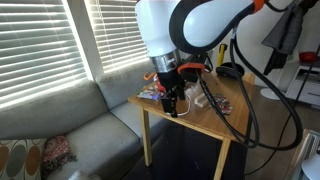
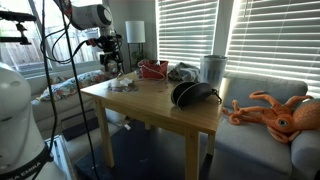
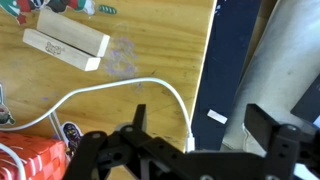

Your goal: Pick up the usb connector part of the white charging cable and put it nicely in the red basket

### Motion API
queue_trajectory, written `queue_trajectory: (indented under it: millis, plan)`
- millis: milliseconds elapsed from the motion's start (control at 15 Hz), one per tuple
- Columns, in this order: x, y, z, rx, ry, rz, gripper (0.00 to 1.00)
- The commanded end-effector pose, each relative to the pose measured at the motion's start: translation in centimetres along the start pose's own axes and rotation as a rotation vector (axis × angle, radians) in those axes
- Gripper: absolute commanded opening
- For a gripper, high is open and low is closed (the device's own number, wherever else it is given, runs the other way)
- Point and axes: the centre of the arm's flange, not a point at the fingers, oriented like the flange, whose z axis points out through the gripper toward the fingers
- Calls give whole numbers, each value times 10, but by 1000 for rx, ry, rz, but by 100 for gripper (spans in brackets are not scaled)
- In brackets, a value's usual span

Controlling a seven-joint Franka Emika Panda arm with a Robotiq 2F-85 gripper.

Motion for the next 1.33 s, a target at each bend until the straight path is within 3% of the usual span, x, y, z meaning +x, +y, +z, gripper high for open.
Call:
queue_trajectory:
  millis: [0, 400, 800, 933, 1267]
  plan:
    - [27, -10, 9, -45, 53, -10, 100]
    - [47, -8, 21, -11, 99, -1, 97]
    - [53, -5, 21, 8, 93, 16, 51]
    - [53, -6, 19, 14, 79, 20, 46]
    - [46, -10, 12, 42, 20, 35, 53]
